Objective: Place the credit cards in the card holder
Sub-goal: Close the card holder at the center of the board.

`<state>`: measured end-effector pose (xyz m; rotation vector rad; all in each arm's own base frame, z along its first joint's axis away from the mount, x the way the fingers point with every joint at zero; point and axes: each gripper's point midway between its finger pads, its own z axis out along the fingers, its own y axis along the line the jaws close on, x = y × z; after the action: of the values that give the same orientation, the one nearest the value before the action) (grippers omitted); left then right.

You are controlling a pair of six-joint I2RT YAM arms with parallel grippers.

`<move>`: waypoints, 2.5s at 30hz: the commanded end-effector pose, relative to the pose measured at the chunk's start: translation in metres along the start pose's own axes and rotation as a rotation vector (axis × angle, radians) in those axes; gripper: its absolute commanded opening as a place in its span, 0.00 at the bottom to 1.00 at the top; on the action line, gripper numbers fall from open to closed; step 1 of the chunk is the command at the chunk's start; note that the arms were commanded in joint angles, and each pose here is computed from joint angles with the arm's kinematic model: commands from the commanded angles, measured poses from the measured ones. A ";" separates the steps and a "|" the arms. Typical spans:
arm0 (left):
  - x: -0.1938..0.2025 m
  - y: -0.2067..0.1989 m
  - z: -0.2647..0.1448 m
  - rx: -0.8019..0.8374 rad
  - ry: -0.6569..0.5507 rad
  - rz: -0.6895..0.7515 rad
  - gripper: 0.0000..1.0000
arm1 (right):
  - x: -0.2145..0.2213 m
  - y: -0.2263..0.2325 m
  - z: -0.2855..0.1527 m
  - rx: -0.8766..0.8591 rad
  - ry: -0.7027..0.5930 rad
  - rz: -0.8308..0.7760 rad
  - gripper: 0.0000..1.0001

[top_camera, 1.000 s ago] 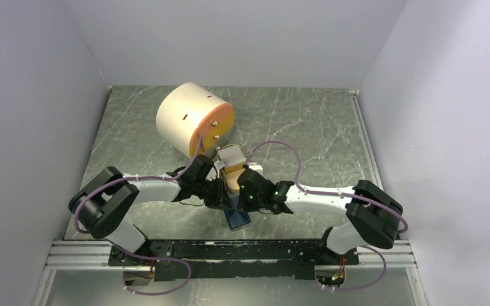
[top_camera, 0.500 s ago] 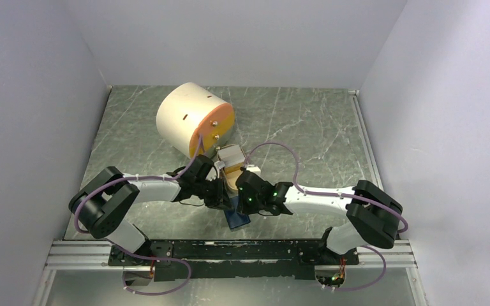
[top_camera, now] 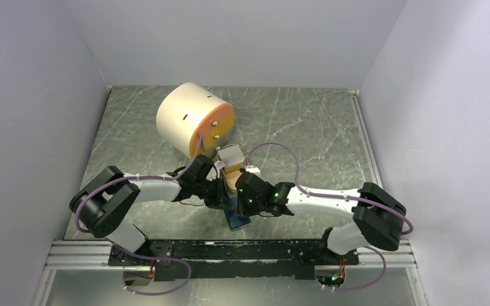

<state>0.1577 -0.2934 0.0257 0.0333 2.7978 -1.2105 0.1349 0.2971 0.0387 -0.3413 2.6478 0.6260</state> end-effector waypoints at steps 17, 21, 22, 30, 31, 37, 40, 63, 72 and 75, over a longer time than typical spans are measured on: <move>0.001 0.016 0.006 -0.035 -0.003 -0.033 0.15 | -0.027 -0.011 0.013 0.041 -0.068 0.024 0.26; 0.001 0.016 0.007 -0.036 0.001 -0.034 0.15 | -0.019 -0.013 0.017 0.031 -0.036 0.017 0.25; 0.000 0.016 0.008 -0.034 0.000 -0.034 0.15 | -0.016 -0.013 0.017 0.027 -0.026 0.012 0.24; 0.001 0.018 0.008 -0.040 0.003 -0.038 0.15 | 0.000 -0.016 0.013 -0.001 0.017 0.012 0.19; 0.001 0.018 0.008 -0.040 0.003 -0.037 0.15 | 0.000 -0.016 0.012 -0.006 0.015 0.014 0.19; 0.002 0.019 0.009 -0.043 0.005 -0.039 0.14 | 0.000 -0.011 0.008 -0.025 0.011 0.018 0.19; 0.001 0.018 0.009 -0.042 0.006 -0.040 0.14 | 0.000 -0.013 0.011 -0.013 0.011 0.018 0.19; 0.003 0.021 0.010 -0.048 0.010 -0.050 0.14 | 0.022 -0.012 0.012 0.101 0.013 -0.039 0.13; 0.006 0.024 0.011 -0.053 0.016 -0.060 0.13 | 0.046 -0.024 0.016 0.199 0.023 -0.075 0.11; 0.008 0.027 0.011 -0.057 0.021 -0.069 0.13 | 0.058 -0.032 0.020 0.241 0.037 -0.091 0.11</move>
<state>0.1551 -0.2985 0.0232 0.0237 2.8115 -1.2696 0.1425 0.3008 0.0301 -0.3129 2.5106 0.4341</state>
